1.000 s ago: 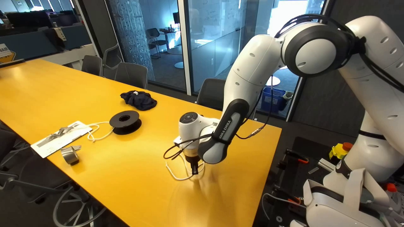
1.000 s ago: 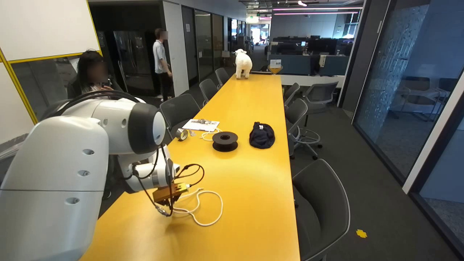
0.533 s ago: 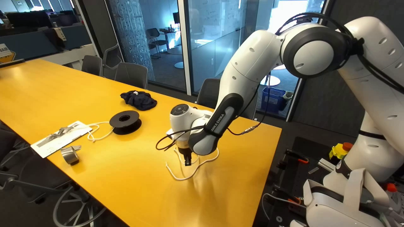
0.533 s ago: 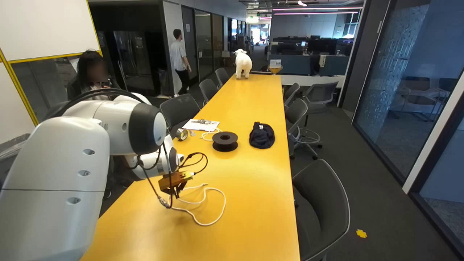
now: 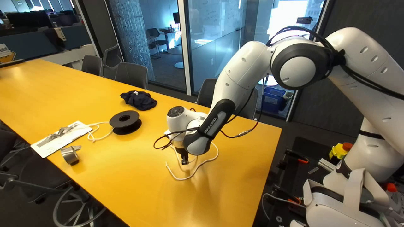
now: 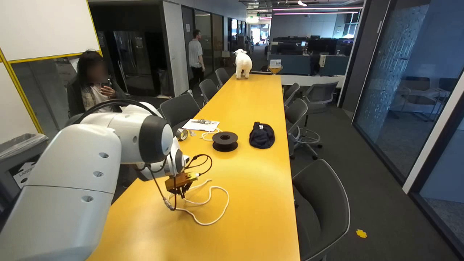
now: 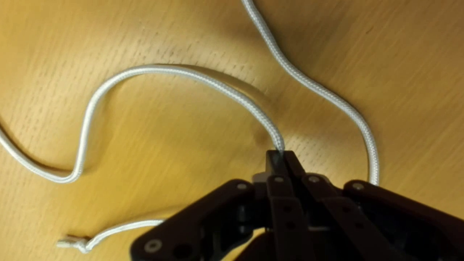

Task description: Untangle the rope

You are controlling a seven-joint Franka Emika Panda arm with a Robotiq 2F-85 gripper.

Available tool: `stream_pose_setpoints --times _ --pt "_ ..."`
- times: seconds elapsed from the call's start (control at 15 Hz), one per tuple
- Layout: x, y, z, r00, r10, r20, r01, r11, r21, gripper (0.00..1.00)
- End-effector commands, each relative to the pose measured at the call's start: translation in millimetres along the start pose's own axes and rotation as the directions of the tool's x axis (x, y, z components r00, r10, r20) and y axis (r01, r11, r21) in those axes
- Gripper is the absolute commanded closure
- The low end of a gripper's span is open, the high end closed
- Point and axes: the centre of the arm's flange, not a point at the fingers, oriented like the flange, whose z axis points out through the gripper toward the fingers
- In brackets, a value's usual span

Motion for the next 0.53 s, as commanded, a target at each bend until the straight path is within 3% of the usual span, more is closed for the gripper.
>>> stream_pose_setpoints --times 0.0,0.4,0.47 --pt "18.4 10.7 13.5 1.0 -0.004 0.006 0.004 1.0 0.001 0.99" --pt "21.0 10.8 20.4 1.0 0.013 0.009 -0.013 1.0 0.008 0.99" --pt "21.3 10.4 20.4 1.0 0.013 0.021 -0.013 1.0 0.011 0.71"
